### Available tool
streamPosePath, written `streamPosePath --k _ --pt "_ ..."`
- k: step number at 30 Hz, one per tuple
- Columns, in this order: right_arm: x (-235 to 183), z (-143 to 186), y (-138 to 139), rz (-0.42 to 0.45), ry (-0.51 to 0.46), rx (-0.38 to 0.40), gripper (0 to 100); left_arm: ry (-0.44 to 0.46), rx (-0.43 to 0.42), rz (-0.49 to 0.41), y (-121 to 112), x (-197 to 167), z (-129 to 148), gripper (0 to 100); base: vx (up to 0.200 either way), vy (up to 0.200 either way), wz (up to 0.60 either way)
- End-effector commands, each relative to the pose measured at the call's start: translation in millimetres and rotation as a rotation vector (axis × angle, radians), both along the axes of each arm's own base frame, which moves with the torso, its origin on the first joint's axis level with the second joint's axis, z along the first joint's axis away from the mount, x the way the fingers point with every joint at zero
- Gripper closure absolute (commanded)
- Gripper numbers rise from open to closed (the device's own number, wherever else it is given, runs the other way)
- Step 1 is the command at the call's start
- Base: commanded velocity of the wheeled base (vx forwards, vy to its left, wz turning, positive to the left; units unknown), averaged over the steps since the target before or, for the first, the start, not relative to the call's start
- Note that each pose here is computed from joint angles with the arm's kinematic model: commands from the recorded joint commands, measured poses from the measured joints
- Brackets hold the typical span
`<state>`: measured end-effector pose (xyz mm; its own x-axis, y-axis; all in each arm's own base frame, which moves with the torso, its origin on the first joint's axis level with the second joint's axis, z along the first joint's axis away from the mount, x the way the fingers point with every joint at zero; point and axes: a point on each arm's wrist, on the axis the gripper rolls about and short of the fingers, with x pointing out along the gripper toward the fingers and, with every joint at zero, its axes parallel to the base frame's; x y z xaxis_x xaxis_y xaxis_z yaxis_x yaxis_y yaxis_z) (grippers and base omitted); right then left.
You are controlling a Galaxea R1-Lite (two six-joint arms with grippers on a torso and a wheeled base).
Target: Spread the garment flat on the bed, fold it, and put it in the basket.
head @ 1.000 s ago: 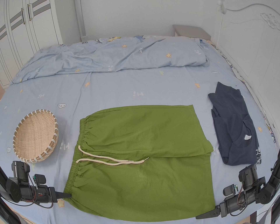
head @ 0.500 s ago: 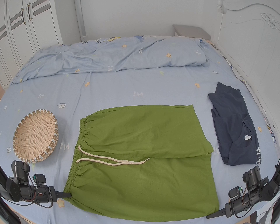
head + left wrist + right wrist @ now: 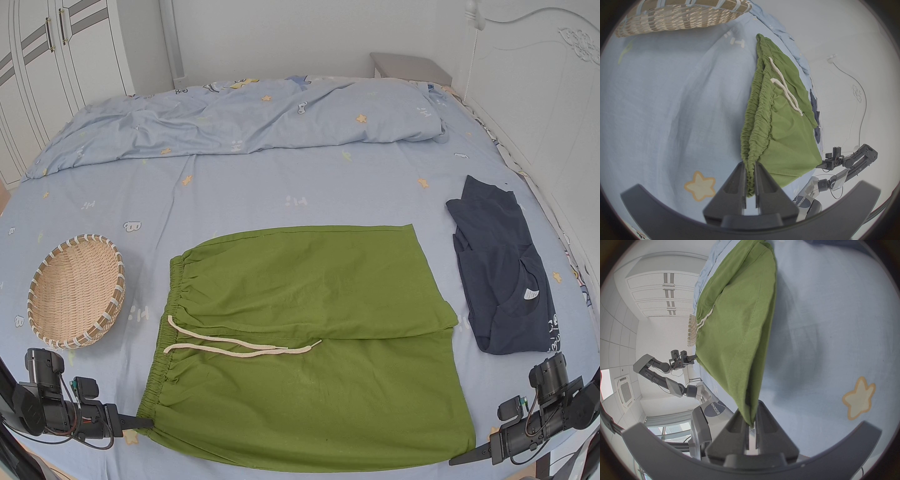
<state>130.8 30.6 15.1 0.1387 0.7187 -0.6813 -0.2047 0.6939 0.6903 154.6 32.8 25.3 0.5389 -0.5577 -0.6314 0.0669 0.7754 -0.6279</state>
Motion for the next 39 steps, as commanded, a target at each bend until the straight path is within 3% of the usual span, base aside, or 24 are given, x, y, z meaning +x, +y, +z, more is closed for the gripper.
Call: streamPosePath --k 1,6,8,19,24,31,39 --pt "-9 10 4 0.044 -0.058 0.013 100 -0.035 -0.005 -0.035 -8 -5 9 100 0.000 0.000 0.00" --pt "-12 26 7 0.060 -0.171 0.035 100 -0.051 -0.039 -0.027 -15 -4 26 100 0.000 0.000 0.00" --pt "-10 42 10 0.047 -0.233 0.059 100 -0.048 -0.086 0.009 -18 2 48 100 0.000 0.000 0.00" --pt "-6 136 16 0.043 -0.320 0.102 100 -0.023 -0.115 0.027 -15 29 107 100 0.000 0.000 0.00" --pt "3 172 17 0.034 -0.371 0.112 100 -0.061 -0.115 0.034 -12 46 134 100 0.000 0.000 0.00" --pt "6 197 20 0.051 -0.389 0.119 100 -0.084 -0.120 0.037 -7 76 160 100 0.000 0.000 0.00" --pt "29 203 24 0.039 -0.387 0.116 100 -0.092 -0.120 0.039 0 111 172 100 0.000 0.000 0.00"
